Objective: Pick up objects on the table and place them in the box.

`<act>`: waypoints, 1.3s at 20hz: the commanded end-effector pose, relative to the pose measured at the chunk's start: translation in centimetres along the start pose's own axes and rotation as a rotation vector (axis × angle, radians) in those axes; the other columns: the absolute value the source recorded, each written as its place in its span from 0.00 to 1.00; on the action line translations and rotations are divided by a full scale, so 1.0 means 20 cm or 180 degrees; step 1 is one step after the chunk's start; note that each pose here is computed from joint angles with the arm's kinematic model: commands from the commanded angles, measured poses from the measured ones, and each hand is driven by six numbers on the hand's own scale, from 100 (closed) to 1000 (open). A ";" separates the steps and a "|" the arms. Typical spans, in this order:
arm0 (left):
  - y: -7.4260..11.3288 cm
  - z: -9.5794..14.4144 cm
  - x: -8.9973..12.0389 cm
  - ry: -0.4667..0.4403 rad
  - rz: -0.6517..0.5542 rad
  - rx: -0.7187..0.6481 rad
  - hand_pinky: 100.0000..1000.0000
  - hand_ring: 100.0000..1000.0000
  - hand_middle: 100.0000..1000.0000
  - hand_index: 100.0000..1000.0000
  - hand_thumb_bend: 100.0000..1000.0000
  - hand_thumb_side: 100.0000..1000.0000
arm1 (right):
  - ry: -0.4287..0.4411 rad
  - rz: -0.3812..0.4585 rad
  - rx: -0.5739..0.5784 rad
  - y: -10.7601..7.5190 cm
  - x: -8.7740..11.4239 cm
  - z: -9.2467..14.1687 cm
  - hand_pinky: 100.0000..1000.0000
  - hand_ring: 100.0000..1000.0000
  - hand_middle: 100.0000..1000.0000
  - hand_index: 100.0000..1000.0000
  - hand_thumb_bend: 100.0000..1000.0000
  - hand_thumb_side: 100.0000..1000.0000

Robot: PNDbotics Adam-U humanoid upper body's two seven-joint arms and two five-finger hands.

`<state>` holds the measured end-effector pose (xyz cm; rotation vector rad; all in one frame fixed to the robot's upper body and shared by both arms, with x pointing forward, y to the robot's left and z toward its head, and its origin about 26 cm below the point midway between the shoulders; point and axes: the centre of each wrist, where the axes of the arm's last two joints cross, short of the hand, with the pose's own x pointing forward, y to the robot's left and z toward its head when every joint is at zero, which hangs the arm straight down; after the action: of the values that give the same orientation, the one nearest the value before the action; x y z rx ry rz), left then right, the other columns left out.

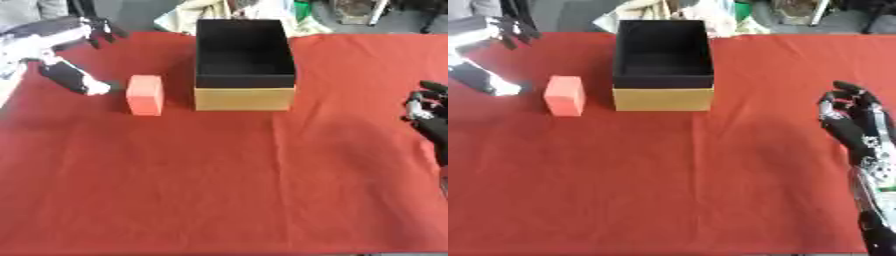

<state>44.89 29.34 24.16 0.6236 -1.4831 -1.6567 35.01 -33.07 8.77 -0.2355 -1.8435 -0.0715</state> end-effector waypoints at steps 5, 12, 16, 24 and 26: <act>-0.01 -0.15 -0.02 0.0025 -0.0250 -0.0193 0.77 0.84 0.85 0.91 0.42 0.14 | -0.0072 0.0088 0.0031 -0.03 0.04 -0.02 0.46 0.58 0.57 0.73 0.00 0.00; -0.07 -0.21 -0.01 0.0016 -0.0269 -0.0266 0.77 0.84 0.85 0.91 0.41 0.15 | -0.0072 0.0084 0.0043 -0.03 0.04 -0.02 0.46 0.58 0.57 0.73 0.00 0.00; -0.08 -0.24 0.00 0.0088 -0.0319 -0.0206 0.77 0.84 0.84 0.91 0.39 0.15 | -0.0073 0.0079 0.0048 -0.03 0.04 -0.02 0.46 0.58 0.57 0.73 0.00 0.00; -0.13 -0.27 0.00 0.0231 -0.0438 -0.0154 0.74 0.78 0.71 0.86 0.30 0.15 | -0.0068 0.0070 0.0057 -0.02 0.03 -0.02 0.46 0.58 0.56 0.72 0.00 0.00; -0.13 -0.26 0.00 0.0248 -0.0446 -0.0134 0.72 0.73 0.56 0.82 0.17 0.14 | -0.0067 0.0068 0.0052 -0.03 0.03 -0.02 0.46 0.58 0.56 0.72 0.00 0.00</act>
<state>48.36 25.92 19.03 0.7256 -1.3493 -1.7569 35.04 -33.05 8.62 -0.2262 -1.8375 -0.0575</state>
